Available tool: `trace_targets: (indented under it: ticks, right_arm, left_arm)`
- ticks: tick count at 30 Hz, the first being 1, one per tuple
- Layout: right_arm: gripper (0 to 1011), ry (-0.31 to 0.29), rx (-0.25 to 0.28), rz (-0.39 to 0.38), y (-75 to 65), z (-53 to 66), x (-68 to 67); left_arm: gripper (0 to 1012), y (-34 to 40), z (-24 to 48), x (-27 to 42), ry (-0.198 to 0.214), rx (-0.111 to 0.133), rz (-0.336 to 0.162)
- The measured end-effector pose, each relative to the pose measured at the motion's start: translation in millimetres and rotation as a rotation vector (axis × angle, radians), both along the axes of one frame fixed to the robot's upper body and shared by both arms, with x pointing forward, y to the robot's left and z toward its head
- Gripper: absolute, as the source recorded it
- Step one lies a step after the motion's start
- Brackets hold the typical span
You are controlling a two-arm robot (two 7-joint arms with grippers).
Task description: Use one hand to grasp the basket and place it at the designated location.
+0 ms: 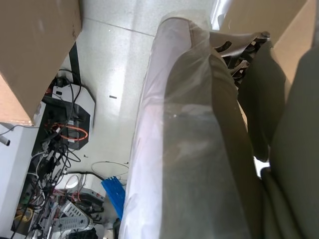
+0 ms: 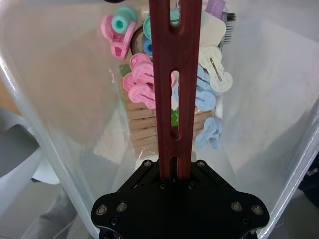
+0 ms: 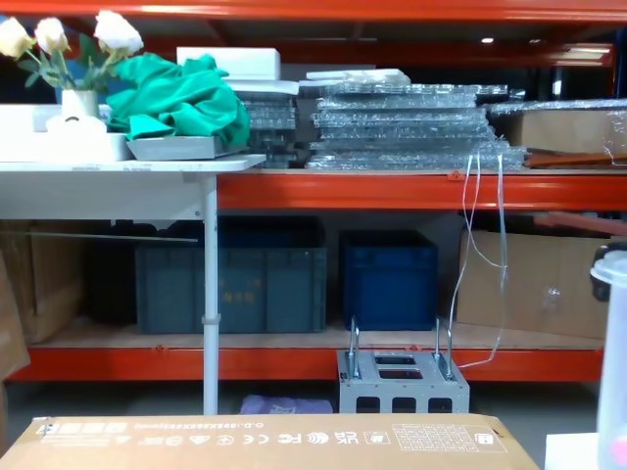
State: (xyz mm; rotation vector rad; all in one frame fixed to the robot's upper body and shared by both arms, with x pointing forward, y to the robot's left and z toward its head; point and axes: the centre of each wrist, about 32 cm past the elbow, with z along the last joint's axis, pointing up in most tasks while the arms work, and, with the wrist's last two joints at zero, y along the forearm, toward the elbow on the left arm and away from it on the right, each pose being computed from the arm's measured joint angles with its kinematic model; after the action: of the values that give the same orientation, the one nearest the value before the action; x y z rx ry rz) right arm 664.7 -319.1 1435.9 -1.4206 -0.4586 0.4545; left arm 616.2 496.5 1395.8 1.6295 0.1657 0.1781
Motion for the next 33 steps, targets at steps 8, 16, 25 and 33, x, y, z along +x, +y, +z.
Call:
trace_targets:
  ticks: [8, 16, 25, 33]
  right_arm:
    - [6, 0.009, 0.004, 0.128, 41.5, 1.4, 9.2]
    - [6, 0.021, 0.009, 0.237, 75.6, 0.0, 13.1]
    - [6, 0.026, 0.017, 0.366, 113.0, 1.6, 14.8]
    - [6, 0.025, 0.024, 0.485, 144.2, 4.6, 13.2]
  left_arm:
    - [0, -0.1, 0.0, 0.1, 0.000, 0.000, 0.000]
    - [0, -0.1, 0.0, 0.0, 0.000, 0.000, 0.000]
    - [0, -0.5, 0.0, 0.1, 0.000, -0.001, -0.001]
    - [0, -0.2, 0.0, 0.1, 0.000, 0.000, 0.000]
